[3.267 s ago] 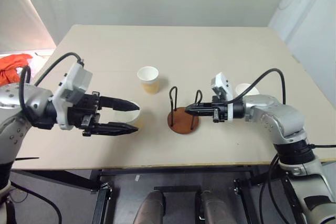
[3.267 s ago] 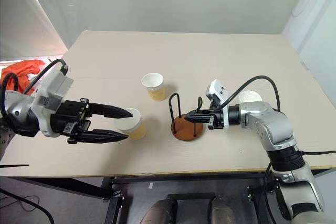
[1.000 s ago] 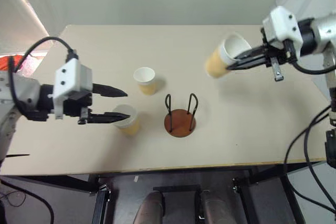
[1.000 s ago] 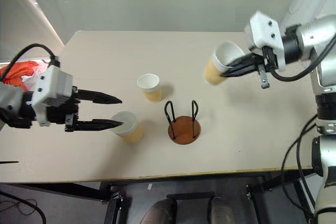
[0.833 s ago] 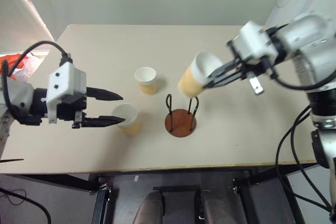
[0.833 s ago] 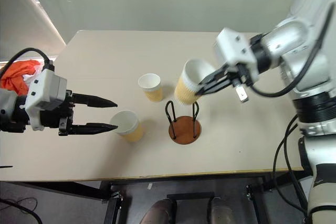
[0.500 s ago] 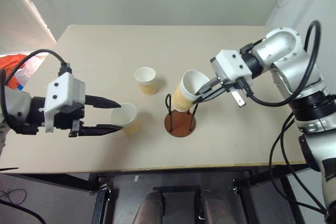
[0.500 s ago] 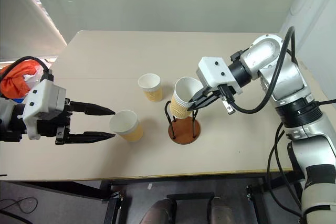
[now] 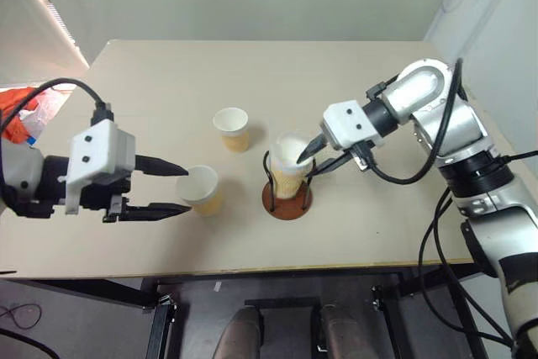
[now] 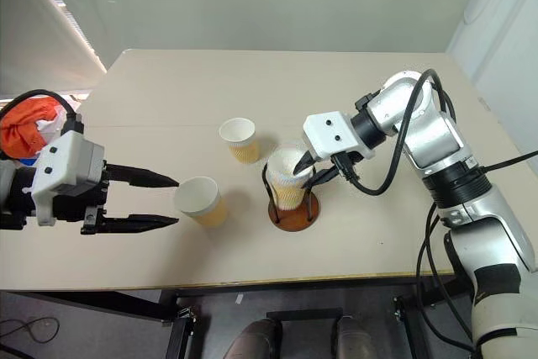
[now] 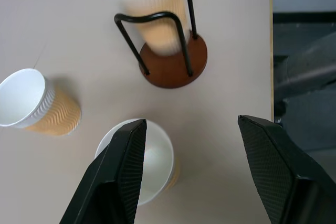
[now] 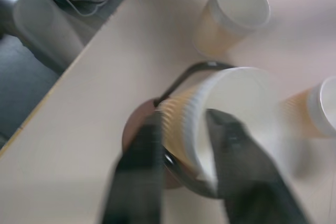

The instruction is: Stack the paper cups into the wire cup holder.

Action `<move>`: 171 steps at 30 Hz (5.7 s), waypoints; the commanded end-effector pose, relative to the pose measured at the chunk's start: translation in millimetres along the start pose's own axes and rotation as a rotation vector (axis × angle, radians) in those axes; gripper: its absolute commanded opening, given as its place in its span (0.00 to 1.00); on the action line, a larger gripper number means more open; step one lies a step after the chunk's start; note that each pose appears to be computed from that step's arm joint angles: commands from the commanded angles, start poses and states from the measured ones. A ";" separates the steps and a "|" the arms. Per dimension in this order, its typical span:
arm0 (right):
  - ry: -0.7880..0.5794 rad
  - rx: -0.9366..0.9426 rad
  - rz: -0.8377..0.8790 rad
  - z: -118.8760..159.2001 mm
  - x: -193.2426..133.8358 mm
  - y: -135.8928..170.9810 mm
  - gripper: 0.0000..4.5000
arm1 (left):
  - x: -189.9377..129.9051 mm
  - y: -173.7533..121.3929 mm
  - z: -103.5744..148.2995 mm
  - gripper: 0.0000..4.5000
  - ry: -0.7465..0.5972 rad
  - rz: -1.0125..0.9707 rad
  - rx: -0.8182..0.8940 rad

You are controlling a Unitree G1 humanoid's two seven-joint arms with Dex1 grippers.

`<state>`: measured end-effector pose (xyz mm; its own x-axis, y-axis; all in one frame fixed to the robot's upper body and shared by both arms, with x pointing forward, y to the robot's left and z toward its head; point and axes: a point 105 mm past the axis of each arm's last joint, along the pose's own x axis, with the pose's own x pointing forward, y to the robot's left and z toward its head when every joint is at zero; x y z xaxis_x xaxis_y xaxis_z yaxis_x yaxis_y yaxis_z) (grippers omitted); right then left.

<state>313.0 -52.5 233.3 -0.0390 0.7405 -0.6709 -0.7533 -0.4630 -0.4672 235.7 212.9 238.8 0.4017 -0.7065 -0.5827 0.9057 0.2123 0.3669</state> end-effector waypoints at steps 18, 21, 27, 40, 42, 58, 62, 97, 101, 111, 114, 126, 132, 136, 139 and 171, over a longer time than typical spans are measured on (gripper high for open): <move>-0.739 0.488 -0.414 55.6 -41.2 -23.3 0.99 | 43.4 37.3 -31.1 0.68 0.314 -0.261 0.332; -0.724 0.509 -0.442 52.5 -43.3 -16.8 0.99 | 51.3 37.5 -36.5 0.68 0.329 -0.292 0.351; -0.700 0.528 -0.475 50.4 -46.2 -7.4 0.99 | 71.2 37.3 -39.4 0.68 0.315 -0.328 0.378; -0.636 0.491 -0.510 56.7 -48.8 16.5 1.00 | 85.2 39.7 -49.9 0.33 0.336 -0.376 0.436; -0.636 0.490 -0.521 57.3 -50.3 17.2 1.00 | 86.0 40.7 -49.6 0.17 0.330 -0.378 0.438; -0.425 0.576 -0.690 26.4 -93.1 87.7 1.00 | 38.4 67.0 97.4 0.01 -0.158 -0.291 0.630; -0.300 0.639 -0.779 20.4 -117.7 115.7 1.00 | 42.0 66.5 122.0 0.01 -0.218 -0.341 0.706; -0.148 0.724 -0.996 36.2 -113.5 158.8 1.00 | 152.4 47.7 121.0 0.14 -0.110 -0.633 1.041; -0.157 0.718 -0.978 33.6 -114.7 154.4 1.00 | 156.7 50.9 127.7 0.42 -0.148 -0.597 1.001; -0.185 0.702 -0.897 21.6 -112.2 135.2 1.00 | 125.4 109.9 111.3 0.65 -0.137 -0.320 0.632; -0.187 0.704 -0.876 18.8 -110.9 131.5 1.00 | 112.7 124.0 87.1 0.65 -0.074 -0.262 0.507; -0.186 0.699 -0.868 18.2 -107.3 129.0 1.00 | 128.9 131.4 44.3 0.65 0.001 -0.205 0.243; -0.168 0.708 -0.890 23.6 -106.7 134.7 1.00 | 149.4 139.8 18.8 0.65 0.157 -0.085 0.263; -0.157 0.720 -0.908 27.2 -106.3 139.2 1.00 | 159.3 145.9 7.6 0.65 0.217 0.002 0.272; -0.146 0.726 -0.917 28.9 -107.3 141.6 1.00 | 164.8 142.4 0.3 0.65 0.250 -0.012 0.279; -0.117 0.692 -0.952 21.9 -124.8 145.0 1.00 | 116.3 79.6 152.0 0.01 -0.199 -0.449 0.760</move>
<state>199.3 -202.3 253.7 0.6928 0.7006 -0.1708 -0.7169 0.6434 -0.2684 348.2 50.1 310.1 0.0170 -0.7555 -0.6549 0.6512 -0.4887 0.5807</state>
